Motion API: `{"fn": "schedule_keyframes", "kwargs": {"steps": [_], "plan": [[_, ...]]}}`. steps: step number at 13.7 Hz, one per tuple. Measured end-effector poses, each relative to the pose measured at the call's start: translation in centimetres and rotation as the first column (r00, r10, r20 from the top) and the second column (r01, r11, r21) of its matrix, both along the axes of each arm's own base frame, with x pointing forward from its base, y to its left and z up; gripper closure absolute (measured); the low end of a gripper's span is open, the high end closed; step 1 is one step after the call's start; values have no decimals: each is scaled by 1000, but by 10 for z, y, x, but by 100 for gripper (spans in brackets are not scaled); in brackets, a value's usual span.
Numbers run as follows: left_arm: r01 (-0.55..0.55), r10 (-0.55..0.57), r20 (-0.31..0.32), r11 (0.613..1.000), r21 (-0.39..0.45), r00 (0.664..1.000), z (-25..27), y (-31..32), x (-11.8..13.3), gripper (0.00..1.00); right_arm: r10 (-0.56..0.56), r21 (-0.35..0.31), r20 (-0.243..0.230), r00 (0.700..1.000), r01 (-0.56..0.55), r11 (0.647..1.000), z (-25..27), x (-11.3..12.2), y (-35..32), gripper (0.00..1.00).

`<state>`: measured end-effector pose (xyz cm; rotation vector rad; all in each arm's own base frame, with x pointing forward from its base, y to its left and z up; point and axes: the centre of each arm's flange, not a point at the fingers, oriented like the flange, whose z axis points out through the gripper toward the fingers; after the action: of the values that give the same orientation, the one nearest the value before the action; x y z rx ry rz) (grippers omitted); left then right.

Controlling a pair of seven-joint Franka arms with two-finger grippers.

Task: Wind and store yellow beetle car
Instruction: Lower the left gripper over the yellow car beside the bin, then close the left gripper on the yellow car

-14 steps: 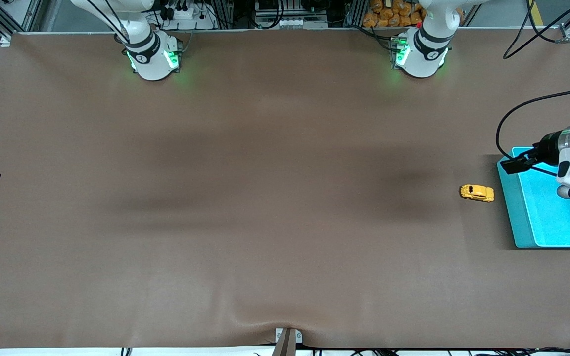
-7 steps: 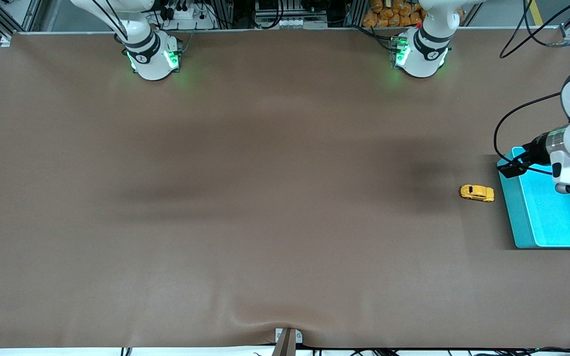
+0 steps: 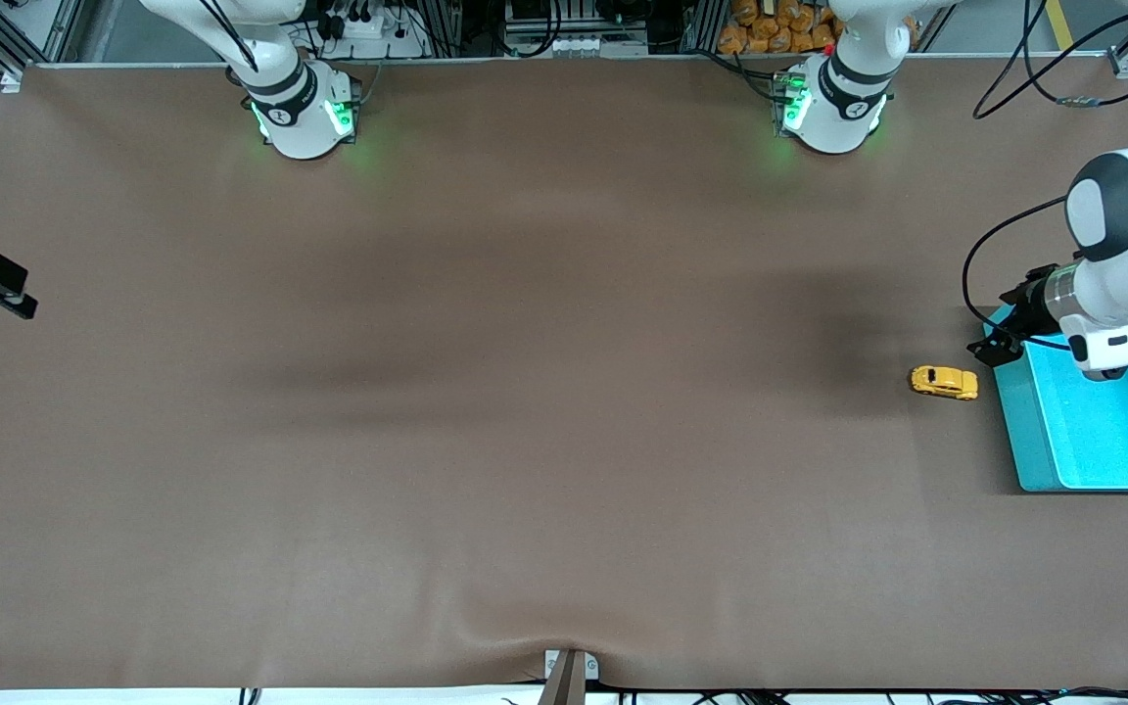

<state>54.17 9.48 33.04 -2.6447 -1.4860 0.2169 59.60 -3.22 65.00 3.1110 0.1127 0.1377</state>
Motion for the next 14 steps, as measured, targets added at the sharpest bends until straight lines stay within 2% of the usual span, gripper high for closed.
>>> {"fn": "schedule_keyframes", "kwargs": {"steps": [4, 11, 14], "plan": [[-149, 149, 40, 989, 12, 988, -42, 8, 0, 0, 1, 1, 0, 1000, -1, 1000, 1, -1, 1, 0], [-285, 282, 151, 959, -2, 948, -91, 21, -2, 0, -13, 2, 3, 1000, 13, 1000, 4, -4, -3, 0], [-327, 324, 174, 945, -12, 930, -110, 22, 1, 0, -18, 2, 2, 1000, 18, 1000, 3, -3, -4, 0]]}}
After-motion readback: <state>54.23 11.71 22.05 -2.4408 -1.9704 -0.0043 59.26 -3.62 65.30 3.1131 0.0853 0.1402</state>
